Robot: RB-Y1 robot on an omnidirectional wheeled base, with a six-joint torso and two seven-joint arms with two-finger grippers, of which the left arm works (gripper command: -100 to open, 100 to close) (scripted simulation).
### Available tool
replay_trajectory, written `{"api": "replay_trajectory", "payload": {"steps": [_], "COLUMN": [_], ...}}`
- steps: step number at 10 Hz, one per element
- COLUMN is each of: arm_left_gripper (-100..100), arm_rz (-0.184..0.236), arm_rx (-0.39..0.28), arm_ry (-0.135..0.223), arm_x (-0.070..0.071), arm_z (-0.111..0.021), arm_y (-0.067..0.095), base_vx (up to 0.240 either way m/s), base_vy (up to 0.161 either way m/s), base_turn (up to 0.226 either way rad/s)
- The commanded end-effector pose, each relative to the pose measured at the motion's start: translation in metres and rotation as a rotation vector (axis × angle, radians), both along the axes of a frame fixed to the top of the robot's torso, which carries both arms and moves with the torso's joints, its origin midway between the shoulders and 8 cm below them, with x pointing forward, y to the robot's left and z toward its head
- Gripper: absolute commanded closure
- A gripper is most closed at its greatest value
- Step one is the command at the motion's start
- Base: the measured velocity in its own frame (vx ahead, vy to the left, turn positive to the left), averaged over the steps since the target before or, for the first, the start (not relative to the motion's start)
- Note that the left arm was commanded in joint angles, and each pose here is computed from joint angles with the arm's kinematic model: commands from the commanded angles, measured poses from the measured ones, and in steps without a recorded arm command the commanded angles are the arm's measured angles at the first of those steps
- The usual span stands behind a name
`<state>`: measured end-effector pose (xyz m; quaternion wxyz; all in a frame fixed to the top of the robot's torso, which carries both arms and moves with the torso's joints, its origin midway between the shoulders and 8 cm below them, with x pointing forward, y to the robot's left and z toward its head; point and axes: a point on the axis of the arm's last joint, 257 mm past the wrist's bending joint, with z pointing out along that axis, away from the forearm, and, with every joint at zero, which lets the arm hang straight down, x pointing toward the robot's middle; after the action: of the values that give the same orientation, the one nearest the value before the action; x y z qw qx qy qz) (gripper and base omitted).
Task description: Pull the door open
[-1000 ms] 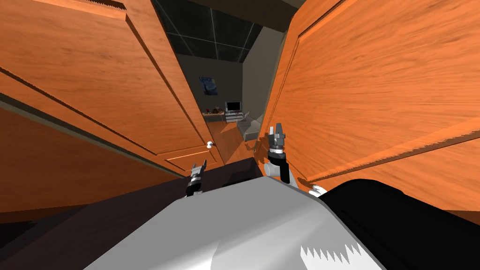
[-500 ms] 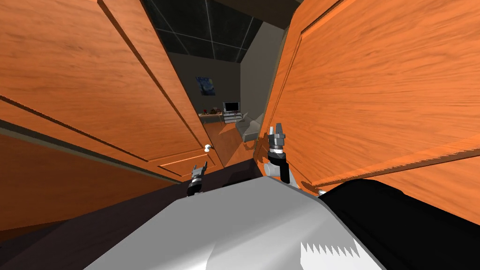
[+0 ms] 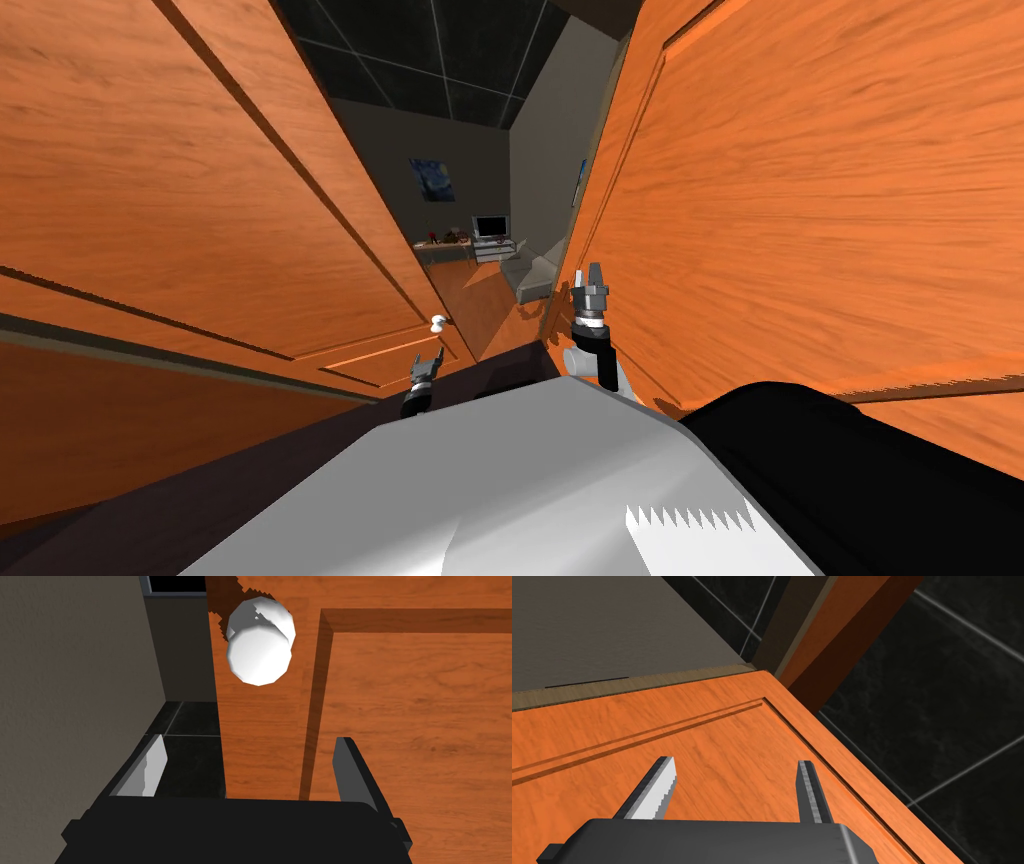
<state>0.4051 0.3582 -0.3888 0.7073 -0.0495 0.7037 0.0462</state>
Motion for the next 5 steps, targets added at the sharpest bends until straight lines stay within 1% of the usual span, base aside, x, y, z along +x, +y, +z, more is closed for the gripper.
{"api": "replay_trajectory", "payload": {"steps": [1,2,4,5], "arm_left_gripper": [-100,-100,-100,-100], "arm_rz": [0.013,0.021,0.041,0.051], "arm_rx": [0.0,0.0,0.0,0.0], "arm_ry": [0.002,0.003,0.005,0.006], "arm_x": [-0.004,-0.007,-0.014,-0.018], "arm_z": [-0.001,-0.002,-0.003,-0.003], "arm_y": [0.011,0.019,0.036,0.044], "base_vx": [0.145,0.209,0.222,0.182], "base_vy": [-0.024,-0.022,0.003,0.01], "base_turn": [-0.092,-0.121,-0.105,-0.093]}}
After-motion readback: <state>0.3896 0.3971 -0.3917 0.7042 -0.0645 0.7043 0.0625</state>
